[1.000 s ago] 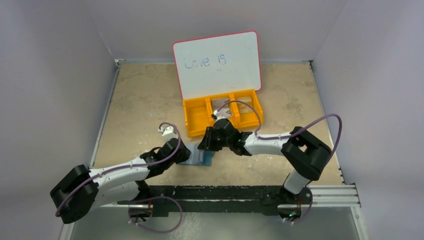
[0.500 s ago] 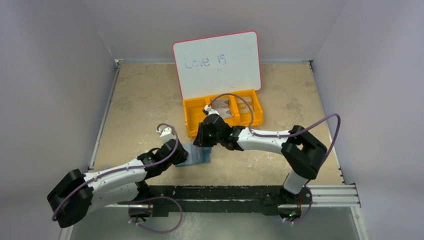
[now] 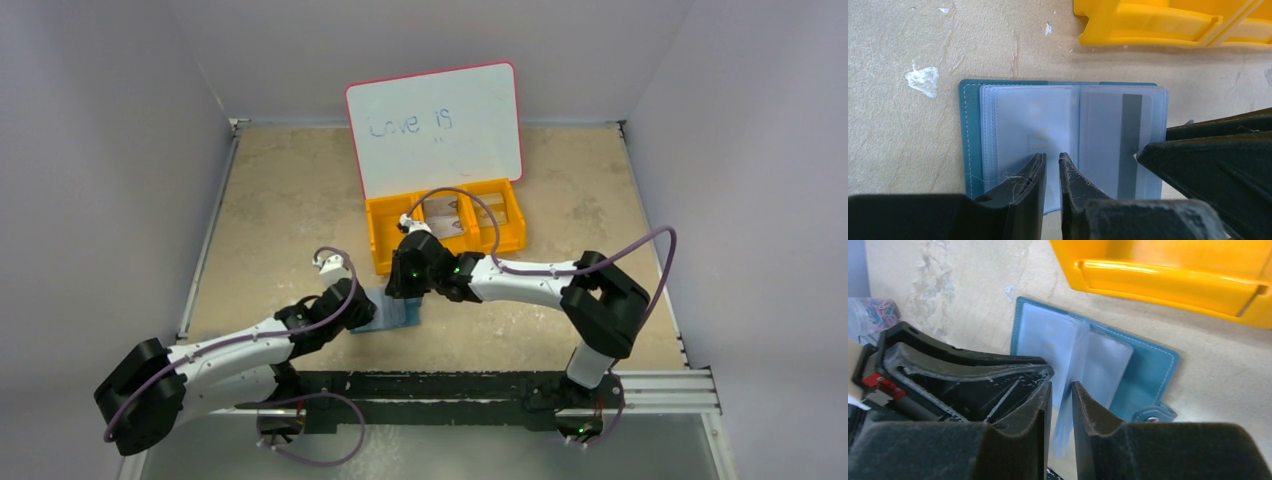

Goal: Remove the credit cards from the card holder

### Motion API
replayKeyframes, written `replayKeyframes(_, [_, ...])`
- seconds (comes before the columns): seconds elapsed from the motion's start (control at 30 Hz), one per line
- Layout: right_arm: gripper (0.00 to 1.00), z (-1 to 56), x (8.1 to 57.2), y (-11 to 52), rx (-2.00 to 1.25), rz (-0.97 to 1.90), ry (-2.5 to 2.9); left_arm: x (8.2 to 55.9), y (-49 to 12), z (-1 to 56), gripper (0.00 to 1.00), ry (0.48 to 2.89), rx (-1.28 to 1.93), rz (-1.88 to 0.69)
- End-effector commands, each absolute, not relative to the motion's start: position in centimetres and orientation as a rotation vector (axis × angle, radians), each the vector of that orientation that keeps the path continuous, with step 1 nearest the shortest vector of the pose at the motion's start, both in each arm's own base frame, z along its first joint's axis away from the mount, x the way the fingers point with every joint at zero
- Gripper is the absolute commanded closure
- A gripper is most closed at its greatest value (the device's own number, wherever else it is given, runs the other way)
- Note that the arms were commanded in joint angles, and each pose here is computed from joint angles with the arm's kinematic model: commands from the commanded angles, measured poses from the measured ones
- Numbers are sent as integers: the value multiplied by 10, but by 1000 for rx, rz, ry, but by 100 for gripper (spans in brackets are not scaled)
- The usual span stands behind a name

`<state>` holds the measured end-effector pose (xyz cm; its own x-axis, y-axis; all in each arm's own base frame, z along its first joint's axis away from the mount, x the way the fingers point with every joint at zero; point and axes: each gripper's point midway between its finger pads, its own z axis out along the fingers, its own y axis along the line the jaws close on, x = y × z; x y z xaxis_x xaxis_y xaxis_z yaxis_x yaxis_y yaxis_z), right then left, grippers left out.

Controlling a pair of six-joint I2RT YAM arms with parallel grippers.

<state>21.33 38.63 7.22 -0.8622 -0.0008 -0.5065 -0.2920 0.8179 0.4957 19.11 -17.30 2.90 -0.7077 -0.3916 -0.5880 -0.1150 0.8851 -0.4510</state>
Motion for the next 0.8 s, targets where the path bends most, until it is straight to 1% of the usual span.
replayKeyframes(0.0, [76,94,208,410,-310,940,2422,194,-171,33,85,2327,-371,-482])
replayKeyframes(0.27, [75,86,209,406,-278,910,2443,195,-160,44,84,2281,-403,-459])
replayKeyframes(0.37, [76,89,205,412,-341,957,2421,195,-158,44,84,2278,-409,-453])
replayKeyframes(0.43, [82,91,200,417,-378,1003,2408,194,-158,43,84,2281,-410,-450])
replayKeyframes(0.47, [82,92,200,419,-389,1017,2404,195,-158,43,84,2280,-412,-450])
replayKeyframes(0.53, [75,91,198,422,-412,1021,2407,195,-157,45,84,2276,-413,-446])
replayKeyframes(0.57, [73,89,199,423,-412,1009,2413,196,-156,47,84,2268,-419,-445])
replayKeyframes(0.7, [74,73,202,418,-389,922,2472,197,-147,54,83,2239,-446,-417])
replayKeyframes(0.77, [75,72,201,422,-425,927,2465,197,-144,57,82,2227,-455,-417])
